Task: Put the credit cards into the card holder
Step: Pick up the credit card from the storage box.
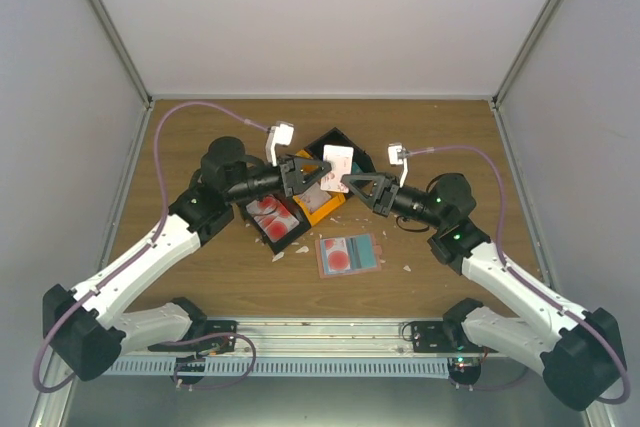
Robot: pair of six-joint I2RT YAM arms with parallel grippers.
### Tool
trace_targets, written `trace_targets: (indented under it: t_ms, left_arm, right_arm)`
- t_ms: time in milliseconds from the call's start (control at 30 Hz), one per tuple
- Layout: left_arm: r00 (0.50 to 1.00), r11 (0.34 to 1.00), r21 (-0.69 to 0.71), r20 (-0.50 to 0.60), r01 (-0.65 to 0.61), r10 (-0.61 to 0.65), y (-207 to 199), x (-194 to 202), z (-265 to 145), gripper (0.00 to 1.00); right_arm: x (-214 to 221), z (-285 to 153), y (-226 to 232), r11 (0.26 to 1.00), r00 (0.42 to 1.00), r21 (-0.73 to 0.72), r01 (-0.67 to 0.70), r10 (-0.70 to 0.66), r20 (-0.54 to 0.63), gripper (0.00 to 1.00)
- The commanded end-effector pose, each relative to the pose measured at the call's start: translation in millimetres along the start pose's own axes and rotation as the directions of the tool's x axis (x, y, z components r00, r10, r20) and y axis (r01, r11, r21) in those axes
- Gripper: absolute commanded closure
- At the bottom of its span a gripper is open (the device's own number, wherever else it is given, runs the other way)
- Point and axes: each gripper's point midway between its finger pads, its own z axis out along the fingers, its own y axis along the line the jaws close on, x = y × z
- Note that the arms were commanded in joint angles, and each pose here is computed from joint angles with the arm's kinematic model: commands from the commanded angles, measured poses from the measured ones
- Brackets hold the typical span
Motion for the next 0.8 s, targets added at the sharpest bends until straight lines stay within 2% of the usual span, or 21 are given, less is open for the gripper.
trace_targets:
  t_ms: [0,233,300,400,467,533,667,767]
  left_arm:
    - [0.996,0.996,0.089,-0.084,-0.025,0.033,-11.4,13.9,1.0,0.74]
    - [0.994,0.993,0.111,-0.101,-0.033,0.044,-12.8,19.9,-0.2,1.00]
    - [0.995,0.994,0.098,-0.094,-0.037,0.046,-10.6,18.7,-0.4,1.00]
    - [0.996,0.998,0.054,-0.085,-0.038,0.042,-0.2,21.5,-1.3,1.00]
    - [0.997,1.000,0.010,-0.076,-0.029,0.030,11.2,25.2,-1.9,1.00]
    - [0.998,0.999,-0.041,-0.063,-0.020,0.017,24.6,28.5,-2.0,1.00]
    - [0.997,0.984,-0.175,-0.064,0.025,-0.037,60.1,43.8,-3.6,1.00]
    - [0.996,0.977,-0.208,-0.059,0.054,-0.067,73.0,53.3,-4.9,1.00]
  right_arm:
    - [-5.4,-2.5,10.7,0.999,1.000,-0.034,0.024,-0.023,0.016,1.00]
    - [1.1,-3.8,8.9,0.999,1.000,-0.036,0.016,-0.016,-0.005,1.00]
    - [3.5,-4.7,4.9,1.000,1.000,-0.022,0.008,-0.009,-0.009,0.99]
    - [7.4,-7.0,-8.6,0.999,1.000,0.047,0.003,-0.002,-0.015,0.84]
    - [11.5,-10.0,-19.4,0.994,1.000,0.109,0.018,-0.015,-0.027,0.67]
    - [15.3,-15.8,-33.8,0.981,0.999,0.192,0.031,-0.025,-0.034,0.58]
    - [26.7,-36.1,-70.5,0.916,0.998,0.397,0.060,-0.039,-0.059,0.49]
    - [36.2,-53.4,-99.6,0.839,0.996,0.540,0.070,-0.031,-0.081,0.45]
